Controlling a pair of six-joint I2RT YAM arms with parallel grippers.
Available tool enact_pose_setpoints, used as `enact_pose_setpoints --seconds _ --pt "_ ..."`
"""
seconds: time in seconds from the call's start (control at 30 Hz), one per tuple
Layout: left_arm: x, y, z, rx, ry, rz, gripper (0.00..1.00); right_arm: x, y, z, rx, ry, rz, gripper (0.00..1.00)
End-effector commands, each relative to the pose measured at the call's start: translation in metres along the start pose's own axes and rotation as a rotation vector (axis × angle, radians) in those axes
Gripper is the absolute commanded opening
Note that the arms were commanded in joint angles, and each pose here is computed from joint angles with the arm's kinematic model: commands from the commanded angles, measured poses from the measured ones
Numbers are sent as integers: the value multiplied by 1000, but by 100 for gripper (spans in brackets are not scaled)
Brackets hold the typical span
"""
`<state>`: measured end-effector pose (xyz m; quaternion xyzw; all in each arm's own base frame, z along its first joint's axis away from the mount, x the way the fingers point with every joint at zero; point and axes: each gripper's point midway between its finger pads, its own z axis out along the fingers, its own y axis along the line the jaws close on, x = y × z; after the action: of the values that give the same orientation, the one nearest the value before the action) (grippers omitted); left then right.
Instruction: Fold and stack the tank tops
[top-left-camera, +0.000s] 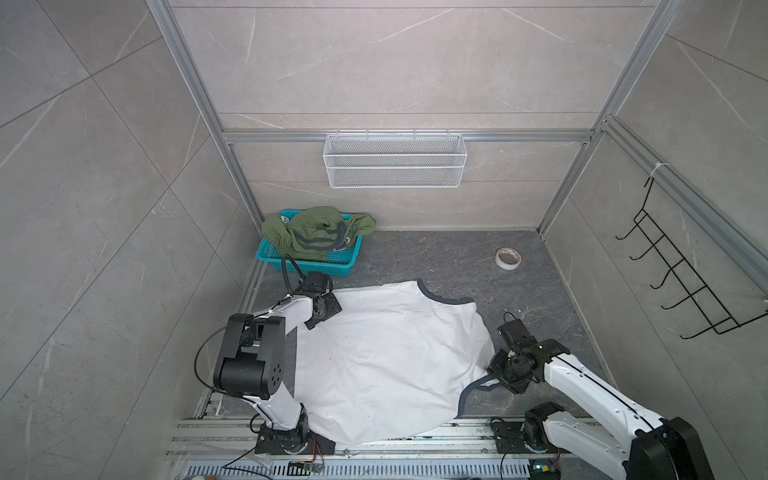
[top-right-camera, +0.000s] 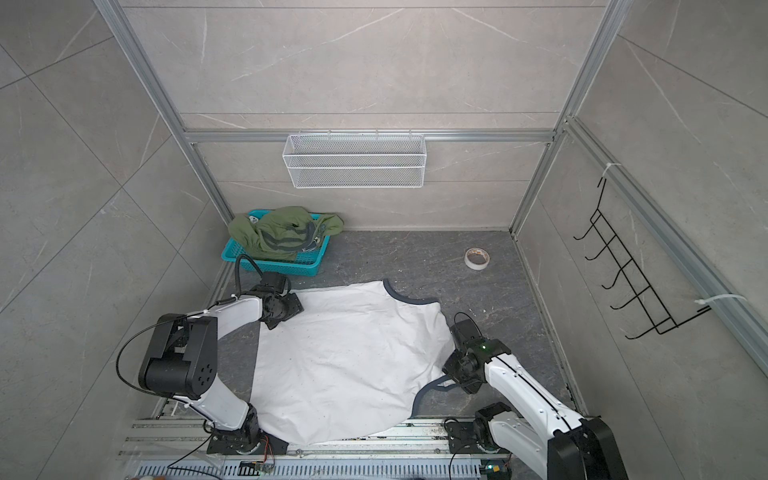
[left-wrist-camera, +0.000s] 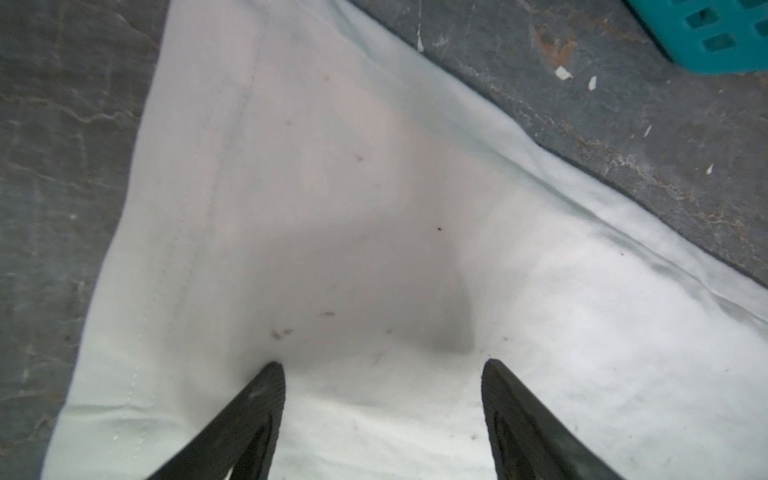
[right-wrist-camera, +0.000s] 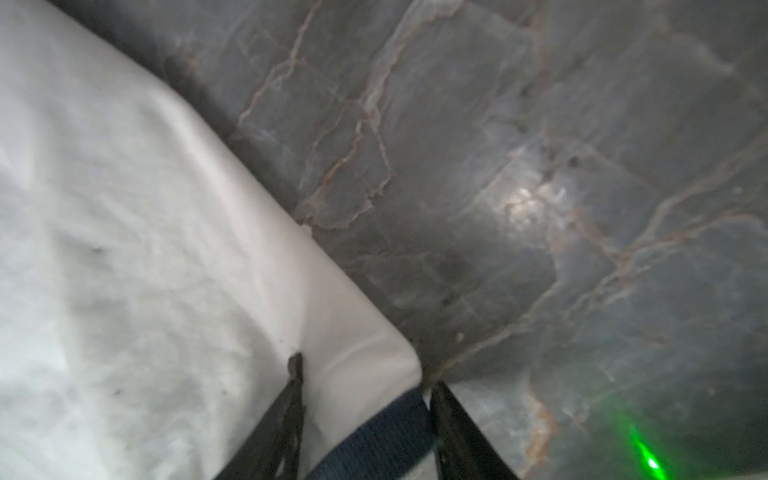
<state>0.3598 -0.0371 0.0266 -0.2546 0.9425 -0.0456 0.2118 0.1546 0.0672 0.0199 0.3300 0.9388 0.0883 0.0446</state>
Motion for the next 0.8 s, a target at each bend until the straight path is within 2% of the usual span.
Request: enact_pose_setpoints --seconds 0.0,0.07,0.2,0.3,0.37,0.5,0.57,0.67,0.73,0.77 --pt "8 11 -2 -43 26 18 78 -2 4 0 2 -2 -30 32" --pt "8 12 -2 -50 26 21 78 -12 1 -14 36 -65 -41 23" --pt "7 14 -3 -58 23 25 78 -41 -14 -65 127 -258 -59 18" --pt "6 12 -3 -51 24 23 78 -53 -27 -97 184 -361 -65 17" --pt "6 11 -2 -43 24 20 78 -51 -26 -100 175 -354 -68 18" --pt "7 8 -1 -32 30 14 78 -33 -34 -77 201 -264 -42 22" --pt "8 7 1 -27 36 13 78 -25 -34 -63 186 -218 -37 33" --pt "8 4 2 -16 46 19 78 -26 -35 -62 214 -217 -17 63" --pt "9 2 2 -5 54 29 78 -39 -30 -77 236 -274 -29 74" --pt "8 -1 2 4 57 35 78 -49 -21 -86 228 -308 -62 75"
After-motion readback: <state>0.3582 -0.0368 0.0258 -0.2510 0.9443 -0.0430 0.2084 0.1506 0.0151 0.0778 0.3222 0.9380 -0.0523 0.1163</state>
